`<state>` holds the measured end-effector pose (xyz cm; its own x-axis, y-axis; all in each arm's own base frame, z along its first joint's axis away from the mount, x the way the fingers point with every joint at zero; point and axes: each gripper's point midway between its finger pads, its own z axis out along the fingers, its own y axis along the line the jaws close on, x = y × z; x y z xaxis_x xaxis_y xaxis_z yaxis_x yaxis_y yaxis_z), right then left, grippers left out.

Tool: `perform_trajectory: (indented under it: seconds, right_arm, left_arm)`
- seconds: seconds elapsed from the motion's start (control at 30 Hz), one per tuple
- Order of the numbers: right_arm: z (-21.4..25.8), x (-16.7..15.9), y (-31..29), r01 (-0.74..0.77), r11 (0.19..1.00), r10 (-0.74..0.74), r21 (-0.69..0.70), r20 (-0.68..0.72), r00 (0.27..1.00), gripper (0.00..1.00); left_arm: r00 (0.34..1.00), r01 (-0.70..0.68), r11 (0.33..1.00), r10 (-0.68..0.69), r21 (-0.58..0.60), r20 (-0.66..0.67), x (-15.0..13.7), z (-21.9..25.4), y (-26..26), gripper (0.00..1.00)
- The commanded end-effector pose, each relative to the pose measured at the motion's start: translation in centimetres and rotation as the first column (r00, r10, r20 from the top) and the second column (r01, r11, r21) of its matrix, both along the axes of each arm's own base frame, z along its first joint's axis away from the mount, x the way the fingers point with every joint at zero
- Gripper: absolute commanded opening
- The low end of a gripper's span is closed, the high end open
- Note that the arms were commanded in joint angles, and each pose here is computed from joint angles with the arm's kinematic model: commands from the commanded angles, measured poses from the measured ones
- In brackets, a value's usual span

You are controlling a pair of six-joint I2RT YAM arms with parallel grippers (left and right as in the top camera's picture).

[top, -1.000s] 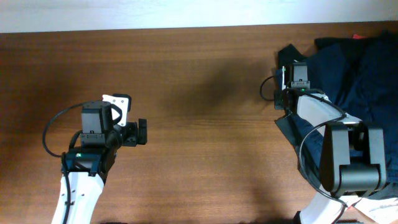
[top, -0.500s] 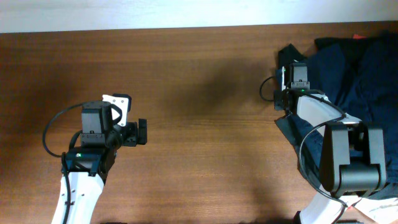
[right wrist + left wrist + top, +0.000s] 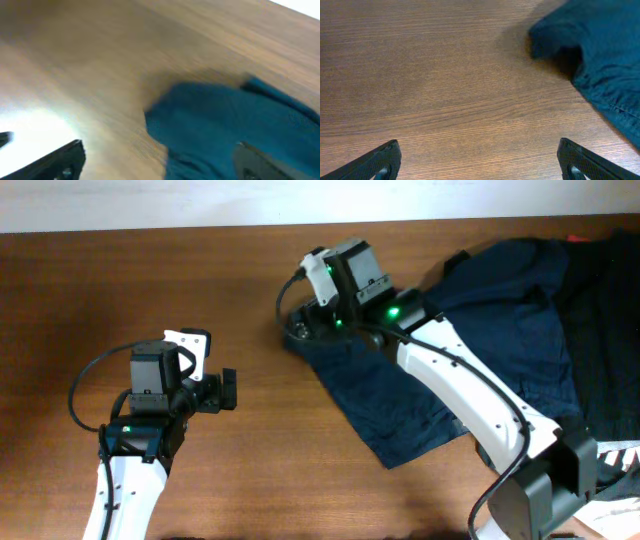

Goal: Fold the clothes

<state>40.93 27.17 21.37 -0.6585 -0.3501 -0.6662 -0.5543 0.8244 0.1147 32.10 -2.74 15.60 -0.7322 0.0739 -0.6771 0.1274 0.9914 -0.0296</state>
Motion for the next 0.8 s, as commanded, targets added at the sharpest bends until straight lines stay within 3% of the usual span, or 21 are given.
perform_trajectory:
  seconds: [0.0, 0.07, 0.1, 0.17, 0.23, 0.33, 0.43, 0.5, 0.6, 0.63, 0.67, 0.7, 0.73, 0.77]
  right_arm:
    - [-0.1, 1.4, -9.8, 0.299, 0.944, -0.307, -0.138, -0.038, 0.951, 0.99]
    - [-1.8, -0.9, -17.1, 0.392, 0.884, -0.441, -0.255, -0.174, 0.881, 0.99]
    - [-2.8, -2.7, -20.4, 0.414, 0.851, -0.499, -0.324, -0.250, 0.830, 0.99]
    - [-3.7, -5.5, -26.4, 0.486, 0.776, -0.620, -0.402, -0.349, 0.702, 0.99]
    - [-3.9, -6.4, -28.8, 0.524, 0.742, -0.666, -0.418, -0.378, 0.643, 0.99]
    - [-4.0, -7.8, -31.5, 0.574, 0.706, -0.708, -0.416, -0.427, 0.562, 0.99]
    - [-4.1, -7.9, -31.5, 0.577, 0.709, -0.704, -0.404, -0.442, 0.555, 0.99]
    - [-4.1, -7.9, -31.4, 0.577, 0.709, -0.704, -0.404, -0.443, 0.555, 0.99]
    - [-4.1, -7.9, -31.4, 0.577, 0.710, -0.704, -0.404, -0.443, 0.555, 0.99]
    - [-4.1, -7.9, -31.4, 0.578, 0.709, -0.704, -0.404, -0.442, 0.556, 0.99]
    - [-4.1, -7.9, -31.4, 0.578, 0.709, -0.704, -0.404, -0.442, 0.556, 0.99]
    - [-4.1, -7.9, -31.4, 0.578, 0.709, -0.704, -0.404, -0.442, 0.556, 0.99]
    - [-4.1, -7.9, -31.5, 0.578, 0.709, -0.704, -0.404, -0.442, 0.556, 0.99]
    - [-4.1, -7.9, -31.5, 0.578, 0.709, -0.704, -0.404, -0.441, 0.556, 0.99]
  left_arm:
    - [0.995, 0.097, 0.992, -0.095, -0.086, 0.025, 0.1, 1.1, -2.2, 0.99]
    - [0.979, 0.204, 0.959, -0.199, -0.197, 0.043, -0.4, 1.8, -4.8, 0.99]
    - [0.971, 0.233, 0.922, -0.235, -0.310, 0.033, -1.0, 2.1, -6.5, 0.99]
    - [0.957, 0.141, 0.821, -0.257, -0.553, -0.136, -2.8, 0.6, -10.4, 0.99]
    - [0.915, 0.125, 0.796, -0.324, -0.592, -0.243, -4.2, -1.3, -13.8, 0.99]
    - [0.788, -0.014, 0.787, -0.370, -0.616, -0.492, -7.4, -6.4, -20.6, 0.99]
    - [0.652, -0.095, 0.801, -0.398, -0.591, -0.645, -11.6, -11.7, -27.6, 0.99]
    - [0.616, -0.131, 0.800, -0.397, -0.586, -0.680, -13.1, -13.1, -29.9, 0.92]
    - [0.631, -0.133, 0.824, -0.358, -0.551, -0.688, -14.1, -15.7, -31.9, 0.62]
    - [0.686, -0.135, 0.843, -0.299, -0.521, -0.663, -12.9, -16.4, -31.4, 0.33]
    - [0.721, -0.127, 0.839, -0.288, -0.529, -0.630, -11.9, -16.2, -31.6, 0.24]
    - [0.737, -0.113, 0.823, -0.306, -0.557, -0.603, -11.4, -15.7, -32.1, 0.09]
    - [0.741, -0.110, 0.819, -0.310, -0.563, -0.596, -11.3, -15.6, -32.2, 0.01]
    - [0.735, -0.119, 0.829, -0.297, -0.547, -0.610, -11.3, -15.9, -31.7, 0.01]
